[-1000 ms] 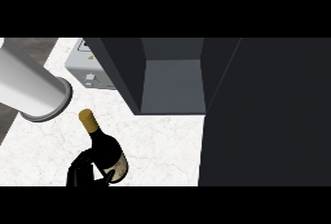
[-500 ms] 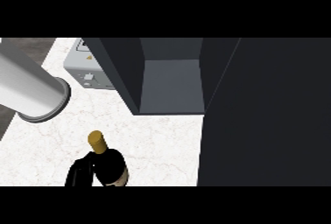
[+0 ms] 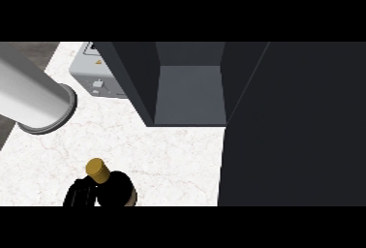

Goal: Pick up the wine, place it into the cabinet and close the cabinet

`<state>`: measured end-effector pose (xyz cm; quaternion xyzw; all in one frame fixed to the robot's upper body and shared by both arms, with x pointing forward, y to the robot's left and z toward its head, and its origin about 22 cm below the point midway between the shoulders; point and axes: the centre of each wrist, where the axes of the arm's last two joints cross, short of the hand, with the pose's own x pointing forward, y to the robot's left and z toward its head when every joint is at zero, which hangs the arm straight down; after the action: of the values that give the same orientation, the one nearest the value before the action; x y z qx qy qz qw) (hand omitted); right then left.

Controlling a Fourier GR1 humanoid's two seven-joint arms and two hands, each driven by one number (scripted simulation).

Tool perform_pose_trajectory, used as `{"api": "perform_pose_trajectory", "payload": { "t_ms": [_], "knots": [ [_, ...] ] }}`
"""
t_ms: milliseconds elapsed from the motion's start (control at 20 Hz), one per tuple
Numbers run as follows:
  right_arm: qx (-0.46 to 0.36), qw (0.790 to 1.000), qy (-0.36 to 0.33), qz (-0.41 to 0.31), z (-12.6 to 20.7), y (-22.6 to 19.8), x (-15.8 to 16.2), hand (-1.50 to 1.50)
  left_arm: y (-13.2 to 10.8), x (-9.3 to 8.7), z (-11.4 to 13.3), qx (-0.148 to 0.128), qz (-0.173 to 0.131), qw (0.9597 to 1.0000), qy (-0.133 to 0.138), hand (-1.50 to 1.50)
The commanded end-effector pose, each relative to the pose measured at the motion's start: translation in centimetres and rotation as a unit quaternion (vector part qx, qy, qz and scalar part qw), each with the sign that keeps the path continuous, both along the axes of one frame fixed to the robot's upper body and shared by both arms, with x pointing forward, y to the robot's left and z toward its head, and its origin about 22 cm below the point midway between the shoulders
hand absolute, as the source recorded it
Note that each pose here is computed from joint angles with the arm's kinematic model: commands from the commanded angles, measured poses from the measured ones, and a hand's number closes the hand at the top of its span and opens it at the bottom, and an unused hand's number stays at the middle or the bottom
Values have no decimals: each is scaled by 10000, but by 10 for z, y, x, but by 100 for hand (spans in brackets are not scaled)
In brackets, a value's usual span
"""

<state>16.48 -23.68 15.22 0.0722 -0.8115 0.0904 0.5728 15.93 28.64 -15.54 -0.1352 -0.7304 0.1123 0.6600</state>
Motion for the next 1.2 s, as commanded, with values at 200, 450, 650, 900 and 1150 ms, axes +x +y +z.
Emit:
{"api": "perform_pose_trajectory", "payload": {
  "t_ms": [200,450,650,900,1150],
  "knots": [
    [95,9999,-11,-47,9,4,2,-150,-11,4,53,-266,-420,9972,-564,150],
    [34,10000,45,8,4,3,6,-150,-38,17,97,-329,-392,9966,-651,150],
    [-43,9999,72,65,3,1,-1,-150,-66,25,129,-395,-395,9955,-761,150],
    [24,10000,27,-39,6,5,-6,-150,-84,36,164,-304,-249,9947,-948,150],
    [43,9999,37,-96,5,-10,-5,-150,-97,55,179,-525,-450,9942,-829,150]
  ]
}}
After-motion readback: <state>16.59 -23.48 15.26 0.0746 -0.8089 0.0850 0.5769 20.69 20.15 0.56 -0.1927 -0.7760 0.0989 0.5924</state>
